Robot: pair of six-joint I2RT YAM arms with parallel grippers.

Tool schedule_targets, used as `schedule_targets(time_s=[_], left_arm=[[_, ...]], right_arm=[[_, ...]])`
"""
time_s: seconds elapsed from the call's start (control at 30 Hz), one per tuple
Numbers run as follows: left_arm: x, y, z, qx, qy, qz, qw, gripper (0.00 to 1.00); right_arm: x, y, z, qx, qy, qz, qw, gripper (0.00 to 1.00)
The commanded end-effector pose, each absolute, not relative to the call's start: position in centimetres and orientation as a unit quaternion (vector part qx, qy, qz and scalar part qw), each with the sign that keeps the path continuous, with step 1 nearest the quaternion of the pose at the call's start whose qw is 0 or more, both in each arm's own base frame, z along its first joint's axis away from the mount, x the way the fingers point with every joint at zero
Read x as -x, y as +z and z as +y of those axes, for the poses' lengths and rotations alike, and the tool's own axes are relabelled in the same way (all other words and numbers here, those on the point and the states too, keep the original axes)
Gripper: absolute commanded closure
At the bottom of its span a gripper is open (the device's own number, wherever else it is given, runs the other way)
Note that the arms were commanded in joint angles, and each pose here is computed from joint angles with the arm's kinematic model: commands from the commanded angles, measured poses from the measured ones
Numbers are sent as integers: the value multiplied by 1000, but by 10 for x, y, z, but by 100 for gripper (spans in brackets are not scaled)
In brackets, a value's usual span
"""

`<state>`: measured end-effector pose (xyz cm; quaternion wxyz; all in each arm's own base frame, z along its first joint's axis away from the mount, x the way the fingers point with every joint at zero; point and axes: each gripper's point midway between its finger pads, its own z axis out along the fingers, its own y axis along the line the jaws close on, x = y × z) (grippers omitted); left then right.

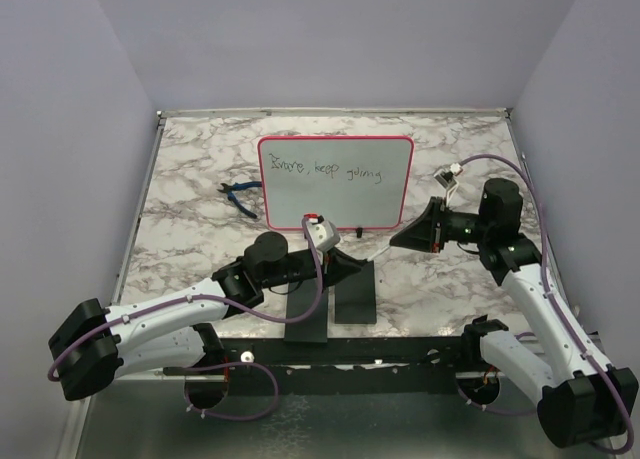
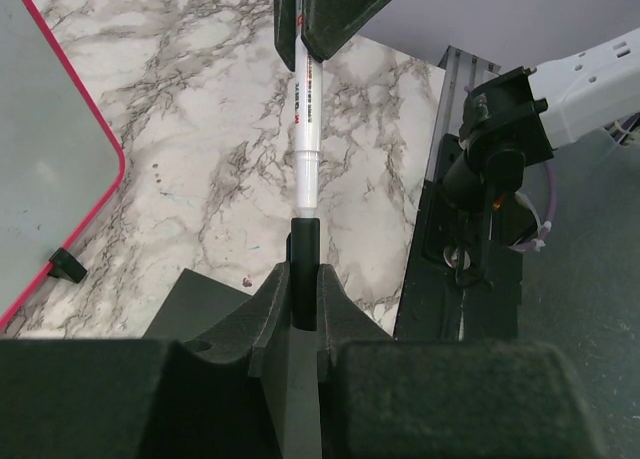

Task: Write a sentence on the whiteboard
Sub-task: Close the whiteboard marker at the center of the board.

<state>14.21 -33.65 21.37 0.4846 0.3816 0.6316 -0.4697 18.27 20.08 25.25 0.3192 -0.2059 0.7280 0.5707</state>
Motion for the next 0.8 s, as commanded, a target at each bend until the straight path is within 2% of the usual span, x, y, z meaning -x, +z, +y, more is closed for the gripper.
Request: schedule_targets(time_s=[0.0,0.77], left_arm=[[-138,232,-343,-390,-484,612,489,100],[-152,227,-350,-370,-469,625,503,100]], right_arm=[[-179,248,202,205,586,723,302,99],[-172,228,214,195,599,723,282,99]])
